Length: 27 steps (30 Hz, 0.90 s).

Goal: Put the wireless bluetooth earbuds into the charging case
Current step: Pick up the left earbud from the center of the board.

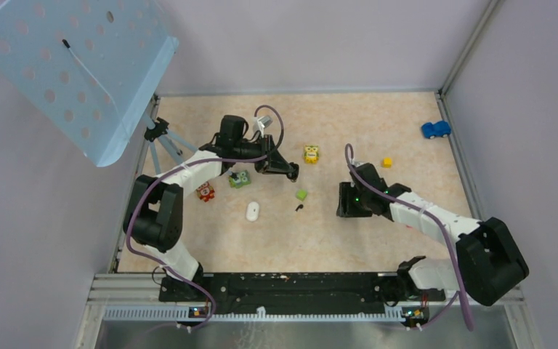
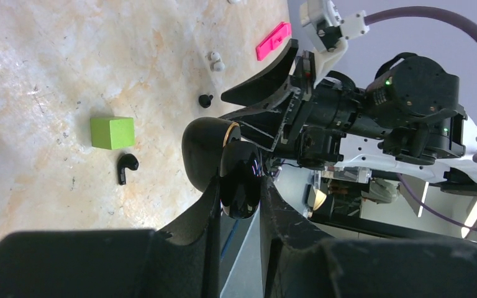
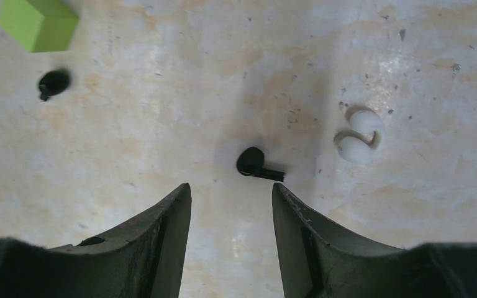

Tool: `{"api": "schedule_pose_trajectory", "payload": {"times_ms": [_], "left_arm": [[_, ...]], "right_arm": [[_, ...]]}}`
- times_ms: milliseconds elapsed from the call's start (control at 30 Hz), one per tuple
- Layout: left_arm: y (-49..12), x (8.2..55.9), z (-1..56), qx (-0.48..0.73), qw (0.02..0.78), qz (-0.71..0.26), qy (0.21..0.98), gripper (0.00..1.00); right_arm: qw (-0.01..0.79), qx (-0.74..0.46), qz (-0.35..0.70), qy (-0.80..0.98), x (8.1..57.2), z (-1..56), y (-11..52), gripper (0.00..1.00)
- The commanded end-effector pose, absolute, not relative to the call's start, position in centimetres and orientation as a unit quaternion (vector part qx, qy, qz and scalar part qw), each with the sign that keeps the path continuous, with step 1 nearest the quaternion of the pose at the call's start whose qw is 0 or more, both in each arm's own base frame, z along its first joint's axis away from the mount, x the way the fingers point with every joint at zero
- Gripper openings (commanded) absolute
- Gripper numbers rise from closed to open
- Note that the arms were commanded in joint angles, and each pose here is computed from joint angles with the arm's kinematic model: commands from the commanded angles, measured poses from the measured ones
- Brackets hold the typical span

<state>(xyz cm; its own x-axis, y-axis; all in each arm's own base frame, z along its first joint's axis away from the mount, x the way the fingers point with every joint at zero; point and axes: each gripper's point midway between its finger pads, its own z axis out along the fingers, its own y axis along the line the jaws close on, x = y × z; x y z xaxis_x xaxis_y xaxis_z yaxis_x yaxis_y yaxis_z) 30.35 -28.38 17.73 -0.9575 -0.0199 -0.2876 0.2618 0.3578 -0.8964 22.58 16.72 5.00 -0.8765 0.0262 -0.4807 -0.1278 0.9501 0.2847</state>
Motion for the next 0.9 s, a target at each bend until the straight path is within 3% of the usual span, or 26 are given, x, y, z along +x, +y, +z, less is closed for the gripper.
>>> {"api": "schedule_pose_trajectory", "payload": {"times_ms": [0,433,533,733,867], "left_arm": [[-28.6,30.9,19.4,0.1,0.15,-0.57,0.802,0.0],[-28.6,30.4,19.7,0.107,0.142,-0.579,0.796,0.0],[-28.6,30.2,19.6,0.109,0.139,-0.581,0.795,0.0],[-28.6,30.1,19.7,0.113,0.14,-0.583,0.792,0.0],[-28.7,30.2,19.7,0.11,0.139,-0.584,0.792,0.0]], "right_arm": [[0.259,-0.045,0.116,0.958,23.7,5.4,16.0,0.5],[0.255,-0.065,0.119,0.958,25.2,4.5,17.4,0.38],[0.252,-0.067,0.121,0.958,25.3,4.1,17.7,0.31],[0.243,-0.068,0.11,0.961,25.0,3.2,17.4,0.29],[0.24,-0.067,0.1,0.963,24.6,2.9,16.9,0.33]]}}
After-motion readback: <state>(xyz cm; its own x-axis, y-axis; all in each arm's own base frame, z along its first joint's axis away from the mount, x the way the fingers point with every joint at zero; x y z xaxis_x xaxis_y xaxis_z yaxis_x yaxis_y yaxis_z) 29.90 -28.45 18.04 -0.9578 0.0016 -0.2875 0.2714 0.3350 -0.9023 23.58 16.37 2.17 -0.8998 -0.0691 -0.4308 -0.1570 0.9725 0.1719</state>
